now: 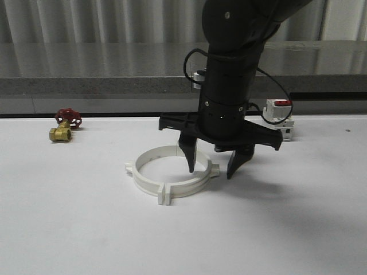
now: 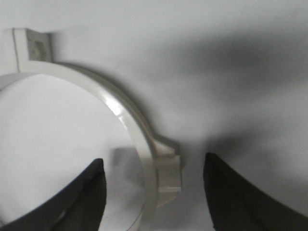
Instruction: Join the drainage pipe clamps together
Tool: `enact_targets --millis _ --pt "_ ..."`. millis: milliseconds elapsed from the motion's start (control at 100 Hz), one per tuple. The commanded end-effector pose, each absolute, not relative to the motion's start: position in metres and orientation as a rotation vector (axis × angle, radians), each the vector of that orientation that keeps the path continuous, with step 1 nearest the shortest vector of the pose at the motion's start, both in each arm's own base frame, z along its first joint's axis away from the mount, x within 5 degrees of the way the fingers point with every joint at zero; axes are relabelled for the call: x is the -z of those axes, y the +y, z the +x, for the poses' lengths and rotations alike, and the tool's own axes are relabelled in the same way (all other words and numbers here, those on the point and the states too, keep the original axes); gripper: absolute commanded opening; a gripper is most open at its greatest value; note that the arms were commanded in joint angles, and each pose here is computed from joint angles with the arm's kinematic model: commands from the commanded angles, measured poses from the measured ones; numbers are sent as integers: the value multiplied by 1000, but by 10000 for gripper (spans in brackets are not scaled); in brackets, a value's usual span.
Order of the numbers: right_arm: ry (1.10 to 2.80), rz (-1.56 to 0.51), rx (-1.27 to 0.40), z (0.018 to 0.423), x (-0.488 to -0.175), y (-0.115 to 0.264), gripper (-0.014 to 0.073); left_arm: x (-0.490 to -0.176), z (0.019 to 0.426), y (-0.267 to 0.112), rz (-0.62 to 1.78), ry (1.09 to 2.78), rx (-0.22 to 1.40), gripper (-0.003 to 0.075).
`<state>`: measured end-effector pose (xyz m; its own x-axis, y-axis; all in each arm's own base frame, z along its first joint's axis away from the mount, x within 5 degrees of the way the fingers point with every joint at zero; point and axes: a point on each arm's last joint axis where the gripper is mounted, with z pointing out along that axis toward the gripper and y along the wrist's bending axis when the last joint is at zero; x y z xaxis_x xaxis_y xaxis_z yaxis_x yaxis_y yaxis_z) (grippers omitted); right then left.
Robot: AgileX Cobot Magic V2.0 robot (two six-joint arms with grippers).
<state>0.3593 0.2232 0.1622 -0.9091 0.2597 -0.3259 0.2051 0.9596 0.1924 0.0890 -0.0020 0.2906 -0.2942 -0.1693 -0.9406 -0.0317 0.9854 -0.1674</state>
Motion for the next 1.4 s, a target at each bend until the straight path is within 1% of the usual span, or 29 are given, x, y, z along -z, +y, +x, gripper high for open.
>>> enact_targets --millis 0,150,350,570,710,920,1050,1180,1390 --pt "2619 259 -336 363 -210 223 456 -305 91 -3 -126 1778 149 -20" --pt "2549 128 -352 360 -238 218 456 -305 91 -3 -126 1778 149 -20" --pt "2481 -84 -270 351 -282 192 456 -305 91 -3 -126 1778 149 -20" --pt "2357 -85 -227 331 -338 141 456 -305 91 -3 -126 1778 149 -20" --pt "2309 -24 -164 310 -358 95 456 -305 91 -3 -126 1778 149 -20" --pt "2261 57 -60 258 -369 38 456 -305 91 -3 -126 1778 149 -20" --pt "2239 119 -14 222 -364 14 456 -305 91 -3 -126 1778 149 -20" --pt "2230 160 8 186 -351 3 456 -305 91 -3 -126 1778 149 -20" --pt "2231 166 11 139 -325 -1 454 -305 91 -3 -126 1778 149 -20"
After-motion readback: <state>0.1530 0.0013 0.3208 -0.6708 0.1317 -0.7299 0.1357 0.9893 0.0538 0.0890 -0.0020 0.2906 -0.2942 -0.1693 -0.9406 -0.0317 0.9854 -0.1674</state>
